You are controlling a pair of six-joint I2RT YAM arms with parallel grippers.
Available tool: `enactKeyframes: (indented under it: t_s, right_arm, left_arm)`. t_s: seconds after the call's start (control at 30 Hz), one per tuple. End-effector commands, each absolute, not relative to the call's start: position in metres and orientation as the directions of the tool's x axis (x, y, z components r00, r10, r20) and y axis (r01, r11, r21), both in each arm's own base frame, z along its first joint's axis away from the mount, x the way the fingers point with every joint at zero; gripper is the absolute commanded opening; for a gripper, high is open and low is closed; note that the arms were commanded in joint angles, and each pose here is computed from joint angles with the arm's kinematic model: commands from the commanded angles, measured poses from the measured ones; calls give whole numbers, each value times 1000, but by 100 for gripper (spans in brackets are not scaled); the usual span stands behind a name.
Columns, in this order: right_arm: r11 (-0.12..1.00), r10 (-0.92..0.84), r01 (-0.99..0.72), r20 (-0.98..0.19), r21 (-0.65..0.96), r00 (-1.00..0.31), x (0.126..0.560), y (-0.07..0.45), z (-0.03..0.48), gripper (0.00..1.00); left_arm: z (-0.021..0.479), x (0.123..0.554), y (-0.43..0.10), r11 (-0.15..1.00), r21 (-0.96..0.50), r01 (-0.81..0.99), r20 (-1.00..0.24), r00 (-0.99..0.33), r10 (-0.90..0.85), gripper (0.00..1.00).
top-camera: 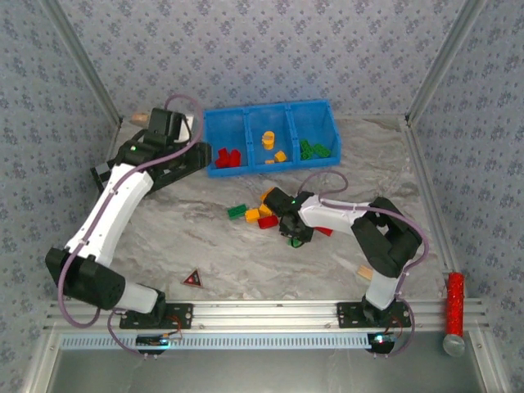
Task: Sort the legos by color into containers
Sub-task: Pick up the lego from the center of the table, then place the lego in the container.
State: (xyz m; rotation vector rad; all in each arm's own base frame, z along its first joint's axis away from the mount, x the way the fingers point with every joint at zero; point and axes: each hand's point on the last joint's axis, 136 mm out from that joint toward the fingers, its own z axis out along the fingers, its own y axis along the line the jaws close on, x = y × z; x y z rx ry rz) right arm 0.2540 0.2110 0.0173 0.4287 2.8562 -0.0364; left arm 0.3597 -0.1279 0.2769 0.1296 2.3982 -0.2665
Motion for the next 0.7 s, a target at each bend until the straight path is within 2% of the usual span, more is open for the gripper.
enactKeyframes:
  t_s: [0.0, 0.23, 0.33, 0.47, 0.67]
  right_arm:
    - [979, 184, 195, -152, -64, -971, 220, 206, -3, 34]
    - [994, 16, 37, -194, -105, -981, 206, 178, 55, 30]
    - [993, -58, -29, -256, -115, -965, 214, 163, 91, 30]
    - [992, -122, -99, -359, -82, -925, 243, 148, 135, 30]
    - [996, -93, -81, -501, -46, -860, 311, 121, 189, 30]
  left_arm:
    - [269, 334, -128, 960, -175, 217, -643, -764, 55, 66]
    - [240, 303, -132, 953, -180, 244, -606, -791, 88, 66]
    - [227, 292, -140, 951, -216, 221, -567, -821, 62, 66]
    - [209, 279, -160, 942, -233, 241, -539, -838, 82, 66]
    - [179, 262, -176, 942, -185, 279, -495, -855, 156, 67]
